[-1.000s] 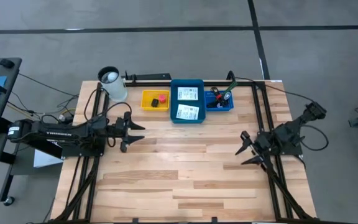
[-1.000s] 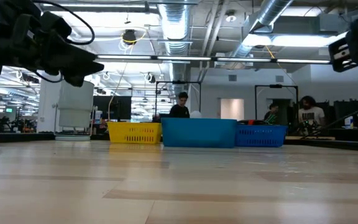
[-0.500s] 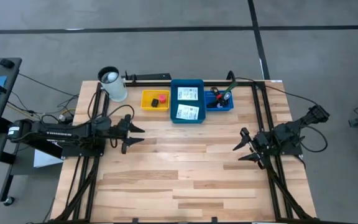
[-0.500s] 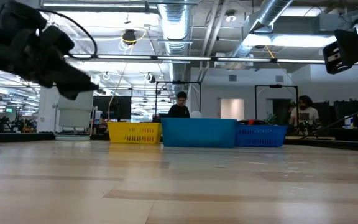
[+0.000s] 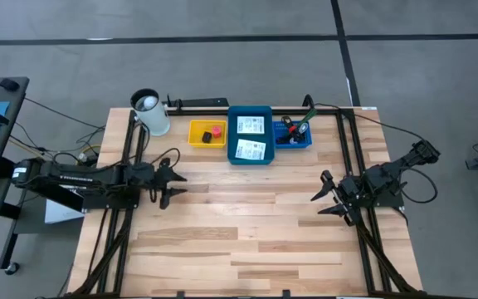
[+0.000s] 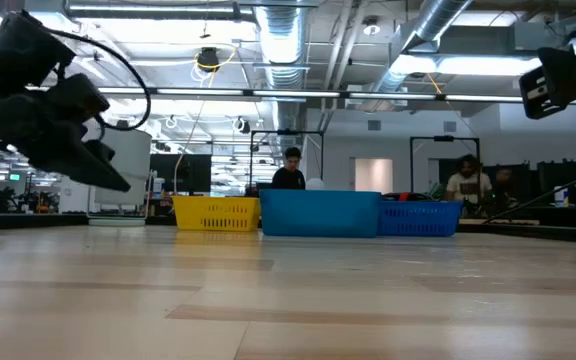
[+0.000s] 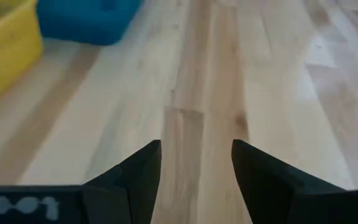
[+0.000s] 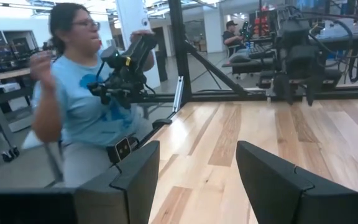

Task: Pick and place items into bin
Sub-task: Return to Home Position

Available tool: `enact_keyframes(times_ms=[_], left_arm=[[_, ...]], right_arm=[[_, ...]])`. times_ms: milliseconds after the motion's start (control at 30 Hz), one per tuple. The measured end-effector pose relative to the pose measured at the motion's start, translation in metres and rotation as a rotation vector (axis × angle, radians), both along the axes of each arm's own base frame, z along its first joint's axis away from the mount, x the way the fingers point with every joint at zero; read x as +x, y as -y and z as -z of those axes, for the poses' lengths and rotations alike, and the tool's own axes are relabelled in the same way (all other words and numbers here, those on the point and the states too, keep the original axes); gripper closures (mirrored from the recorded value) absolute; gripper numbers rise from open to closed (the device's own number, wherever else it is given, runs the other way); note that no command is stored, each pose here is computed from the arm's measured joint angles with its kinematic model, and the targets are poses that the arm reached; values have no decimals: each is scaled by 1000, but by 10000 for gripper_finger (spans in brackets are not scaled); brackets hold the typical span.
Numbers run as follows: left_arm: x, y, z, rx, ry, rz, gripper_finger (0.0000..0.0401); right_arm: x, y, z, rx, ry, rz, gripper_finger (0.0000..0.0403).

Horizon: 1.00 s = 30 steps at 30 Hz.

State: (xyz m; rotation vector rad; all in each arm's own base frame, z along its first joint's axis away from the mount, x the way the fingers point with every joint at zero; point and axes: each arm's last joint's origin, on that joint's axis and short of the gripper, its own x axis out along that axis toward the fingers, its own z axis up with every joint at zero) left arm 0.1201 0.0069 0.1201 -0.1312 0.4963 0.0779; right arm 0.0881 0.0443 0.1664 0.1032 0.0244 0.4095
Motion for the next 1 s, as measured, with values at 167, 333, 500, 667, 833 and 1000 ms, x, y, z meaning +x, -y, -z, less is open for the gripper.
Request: enact_keyframes(times_ms=[167, 333, 500, 667, 833, 1000], left_arm=[[-4, 0, -15, 22, 154, -21, 215], [-8, 1, -26, 27, 268, -22, 215], [-11, 1, -32, 31, 332, -27, 215], [-11, 1, -32, 31, 338, -28, 215], [-11, 1, -32, 31, 338, -28, 215], [-11, 1, -32, 31, 338, -28, 215]], right_arm=[[0, 0, 0, 0, 0, 1, 194], [0, 0, 0, 0, 0, 1, 194], [0, 0, 0, 0, 0, 0, 194], [0, 0, 0, 0, 1, 1, 194], [0, 0, 0, 0, 0, 0, 194], [0, 0, 0, 0, 1, 0, 194]])
